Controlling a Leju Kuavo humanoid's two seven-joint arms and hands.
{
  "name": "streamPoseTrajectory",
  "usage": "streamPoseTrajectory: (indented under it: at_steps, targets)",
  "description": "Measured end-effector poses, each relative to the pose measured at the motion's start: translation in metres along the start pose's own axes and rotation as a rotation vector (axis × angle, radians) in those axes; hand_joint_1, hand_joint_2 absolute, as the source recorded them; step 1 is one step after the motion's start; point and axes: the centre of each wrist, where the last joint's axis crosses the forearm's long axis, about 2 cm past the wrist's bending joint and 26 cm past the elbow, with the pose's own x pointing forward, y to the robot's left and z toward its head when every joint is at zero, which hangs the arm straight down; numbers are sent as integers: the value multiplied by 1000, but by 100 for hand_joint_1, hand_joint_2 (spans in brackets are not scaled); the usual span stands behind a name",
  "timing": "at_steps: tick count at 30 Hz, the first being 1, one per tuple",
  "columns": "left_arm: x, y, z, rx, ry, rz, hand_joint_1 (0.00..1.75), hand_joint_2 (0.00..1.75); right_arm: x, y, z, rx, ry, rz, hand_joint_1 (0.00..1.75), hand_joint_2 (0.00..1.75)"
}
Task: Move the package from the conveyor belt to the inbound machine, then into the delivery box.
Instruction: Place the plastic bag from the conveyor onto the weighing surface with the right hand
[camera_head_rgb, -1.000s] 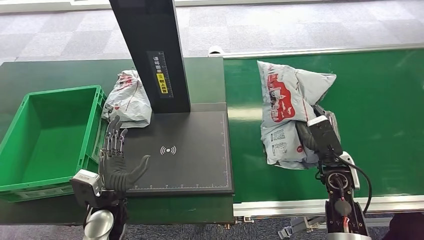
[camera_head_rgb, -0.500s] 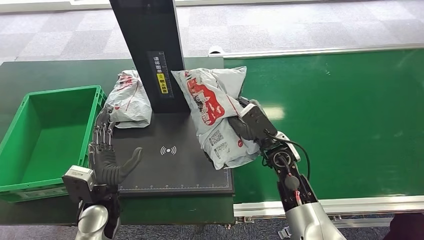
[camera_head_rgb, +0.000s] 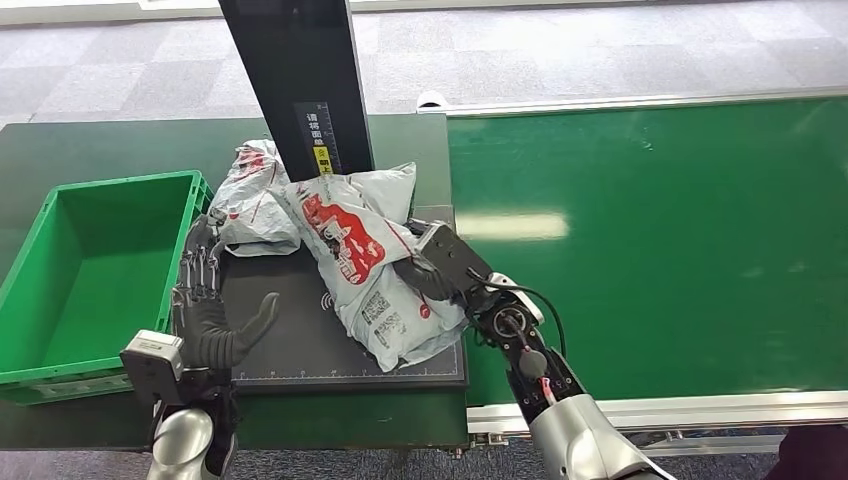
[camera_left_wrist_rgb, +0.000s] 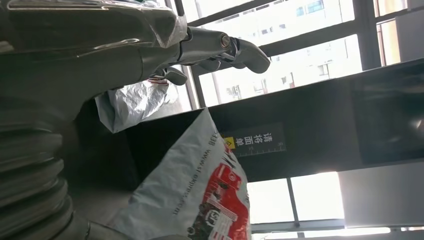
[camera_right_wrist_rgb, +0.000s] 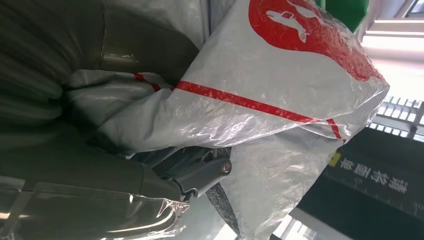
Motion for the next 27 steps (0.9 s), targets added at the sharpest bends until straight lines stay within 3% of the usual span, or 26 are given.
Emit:
streamPoseTrajectory:
  at_steps: [13,14,17,18,27]
  targets:
    - [1,1,-5,2,-10,-3,0,175,-5,13,-1,35,34,-15,175,175]
    - [1,1,-6,1,-11,-4,0,175,-5,14,-1,36,41,-16,165,175]
    - [1,2,-8,-6,-10,-7,0,175,-10,16,1,32,76,-30,34,175]
    - [1,2,-8,-9,-10,-8,0,175,-12,17,2,29,88,-33,0,175]
    - [-4,0,-11,-106,46,-109,0,175,-31,5,20,-95,133,-5,0,175]
